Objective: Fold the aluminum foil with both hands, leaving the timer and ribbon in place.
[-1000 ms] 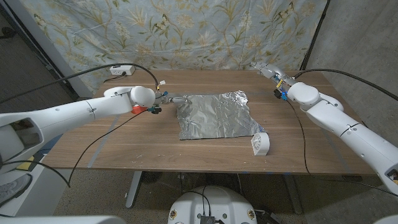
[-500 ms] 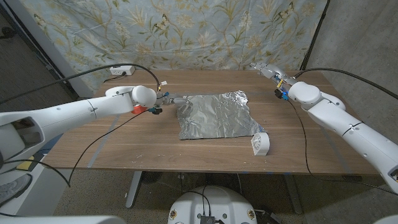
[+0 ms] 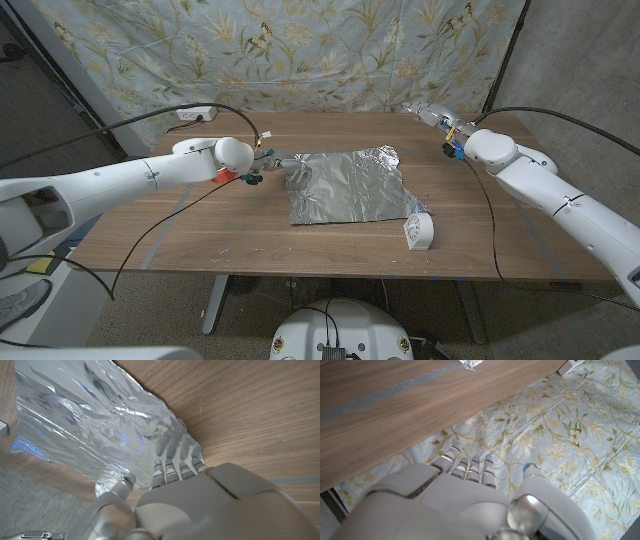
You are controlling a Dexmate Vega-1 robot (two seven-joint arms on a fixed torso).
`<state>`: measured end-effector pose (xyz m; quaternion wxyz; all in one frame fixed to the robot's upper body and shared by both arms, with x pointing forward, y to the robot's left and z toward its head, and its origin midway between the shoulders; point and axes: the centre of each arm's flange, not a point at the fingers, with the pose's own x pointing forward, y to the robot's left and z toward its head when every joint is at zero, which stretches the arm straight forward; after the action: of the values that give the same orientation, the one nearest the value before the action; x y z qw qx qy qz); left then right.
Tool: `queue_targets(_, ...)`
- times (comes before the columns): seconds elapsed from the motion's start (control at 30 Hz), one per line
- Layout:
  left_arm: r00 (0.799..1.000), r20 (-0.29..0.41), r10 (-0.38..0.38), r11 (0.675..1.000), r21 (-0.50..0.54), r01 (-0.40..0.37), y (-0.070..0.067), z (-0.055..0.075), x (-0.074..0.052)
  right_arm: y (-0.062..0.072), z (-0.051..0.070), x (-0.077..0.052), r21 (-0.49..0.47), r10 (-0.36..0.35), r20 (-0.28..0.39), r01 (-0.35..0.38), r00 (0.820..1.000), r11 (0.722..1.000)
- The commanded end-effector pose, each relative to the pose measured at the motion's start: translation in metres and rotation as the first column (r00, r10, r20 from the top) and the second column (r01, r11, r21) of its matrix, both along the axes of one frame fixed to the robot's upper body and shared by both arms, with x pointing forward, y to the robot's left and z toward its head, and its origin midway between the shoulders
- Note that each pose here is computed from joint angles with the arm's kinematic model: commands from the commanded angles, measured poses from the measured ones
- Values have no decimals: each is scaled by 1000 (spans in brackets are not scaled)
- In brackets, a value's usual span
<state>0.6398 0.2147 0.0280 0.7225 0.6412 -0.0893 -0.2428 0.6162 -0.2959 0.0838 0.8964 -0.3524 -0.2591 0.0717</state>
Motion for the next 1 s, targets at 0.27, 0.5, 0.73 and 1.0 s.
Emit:
queue_targets(0.27, 1000, -13, 7, 1000, 15, -7, -1, -2, 1, 5, 4, -1, -58, -20, -8, 19, 1000, 998)
queue_targets(0.5, 1000, -18, 1, 1000, 15, -1, -1, -4, 1, 10, 8, -1, -97, -30, -11, 29, 999, 995)
queue_targets(0.73, 1000, -22, 1, 1000, 20, 0, -1, -4, 2, 16, 10, -3, -148, -58, -28, 53, 998, 988)
queue_targets(1.0, 1000, -27, -7, 1000, 26, 8, 0, -3, 3, 27, 14, -8, -223, -118, -43, 105, 992, 969)
